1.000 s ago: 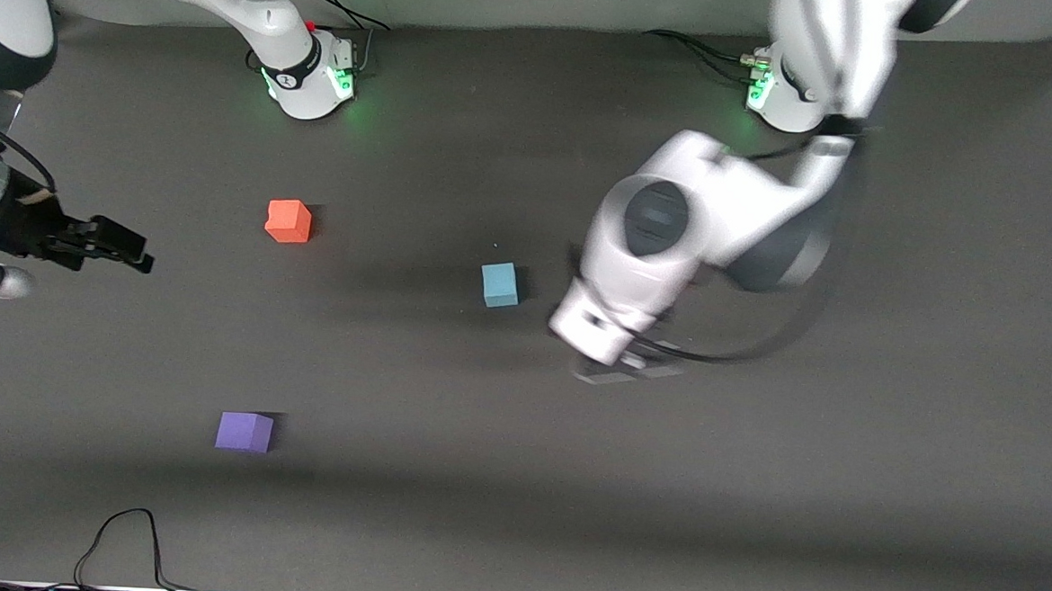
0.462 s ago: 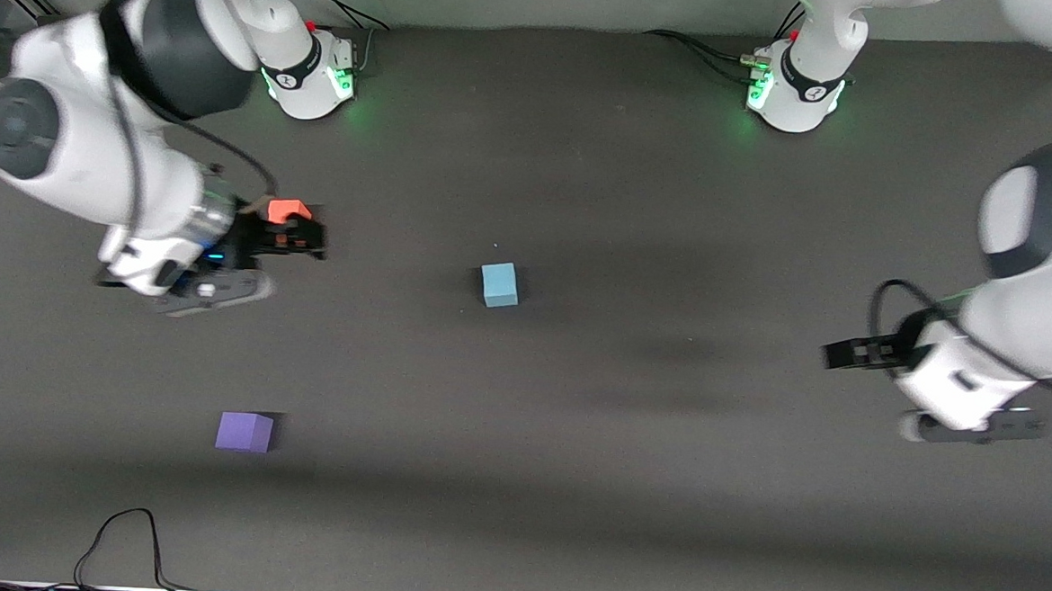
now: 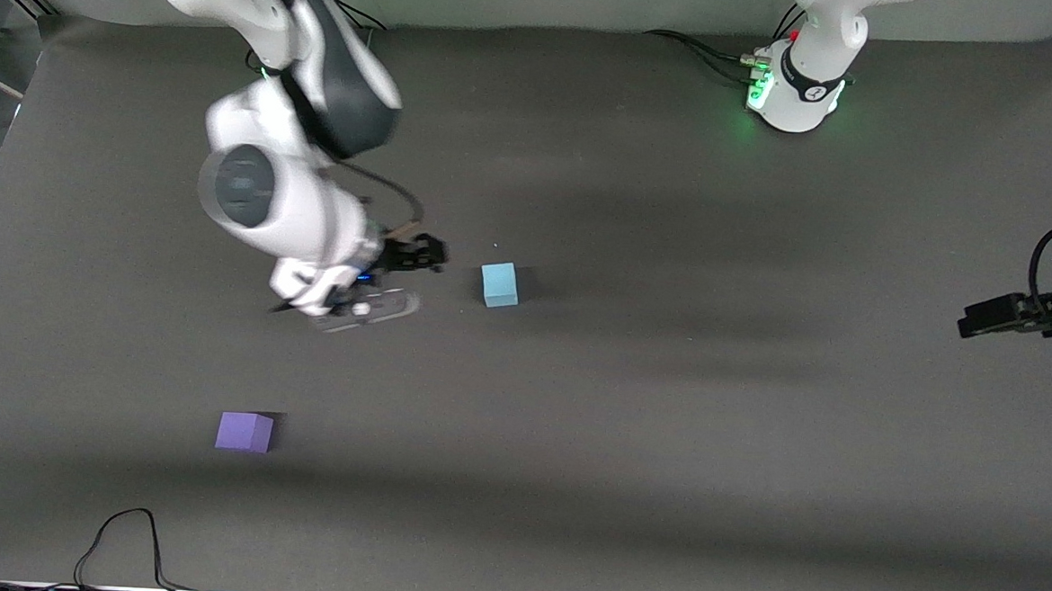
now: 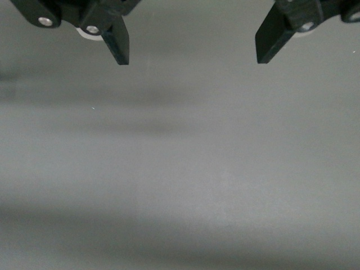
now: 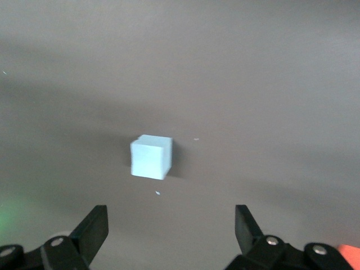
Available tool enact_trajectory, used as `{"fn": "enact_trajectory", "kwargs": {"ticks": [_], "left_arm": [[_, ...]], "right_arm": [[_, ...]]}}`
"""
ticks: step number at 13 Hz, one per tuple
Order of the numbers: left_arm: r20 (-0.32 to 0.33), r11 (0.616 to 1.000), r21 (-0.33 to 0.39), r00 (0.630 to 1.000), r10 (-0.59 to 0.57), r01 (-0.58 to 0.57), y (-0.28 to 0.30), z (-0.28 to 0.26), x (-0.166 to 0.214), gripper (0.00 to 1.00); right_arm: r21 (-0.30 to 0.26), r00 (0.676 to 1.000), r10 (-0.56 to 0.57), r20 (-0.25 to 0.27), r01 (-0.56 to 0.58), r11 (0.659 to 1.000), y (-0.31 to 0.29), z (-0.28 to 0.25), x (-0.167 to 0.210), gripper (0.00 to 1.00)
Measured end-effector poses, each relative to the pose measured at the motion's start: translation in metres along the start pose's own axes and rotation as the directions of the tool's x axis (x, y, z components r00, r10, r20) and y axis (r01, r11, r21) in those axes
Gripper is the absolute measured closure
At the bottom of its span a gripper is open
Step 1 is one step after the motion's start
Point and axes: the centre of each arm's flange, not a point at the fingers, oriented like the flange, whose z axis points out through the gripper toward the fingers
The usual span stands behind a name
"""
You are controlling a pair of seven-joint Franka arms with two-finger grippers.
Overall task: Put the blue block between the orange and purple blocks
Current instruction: 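Lower the right gripper onto the blue cube and grasp it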
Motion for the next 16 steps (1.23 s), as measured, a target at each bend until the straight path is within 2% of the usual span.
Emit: {"fn": "enact_trajectory", "kwargs": {"ticks": [2,4,5,7,12,16], "left_arm": [[-0.010,1.000,0.009,1.000,0.012,-0.011,0.009,-0.008,-0.017,0.00],[-0.022,1.000,0.020,1.000,0.013,-0.013,0.011,-0.016,-0.034,0.00],[-0.029,1.000,0.024,1.000,0.012,-0.011,0.012,-0.021,-0.042,0.00],[-0.047,0.999,0.032,0.999,0.000,0.002,0.007,-0.029,-0.053,0.00],[-0.050,0.999,0.039,0.999,0.013,-0.011,0.008,-0.030,-0.062,0.00],[-0.046,0.998,0.041,0.998,0.041,-0.039,0.006,-0.029,-0.062,0.00]], "right_arm": [[-0.026,1.000,-0.010,-0.023,0.009,1.000,-0.038,0.061,-0.006,0.00],[-0.045,0.999,0.007,-0.054,-0.010,0.999,-0.048,0.117,-0.016,0.00],[-0.057,0.998,0.027,-0.052,-0.030,0.998,-0.049,0.139,-0.023,0.00],[-0.071,0.997,0.069,-0.041,-0.072,0.995,-0.046,0.159,-0.029,0.00],[-0.072,0.990,0.114,-0.079,-0.120,0.990,-0.034,0.185,-0.034,0.00],[-0.085,0.985,0.139,-0.100,-0.148,0.985,-0.051,0.216,-0.042,0.00]]}}
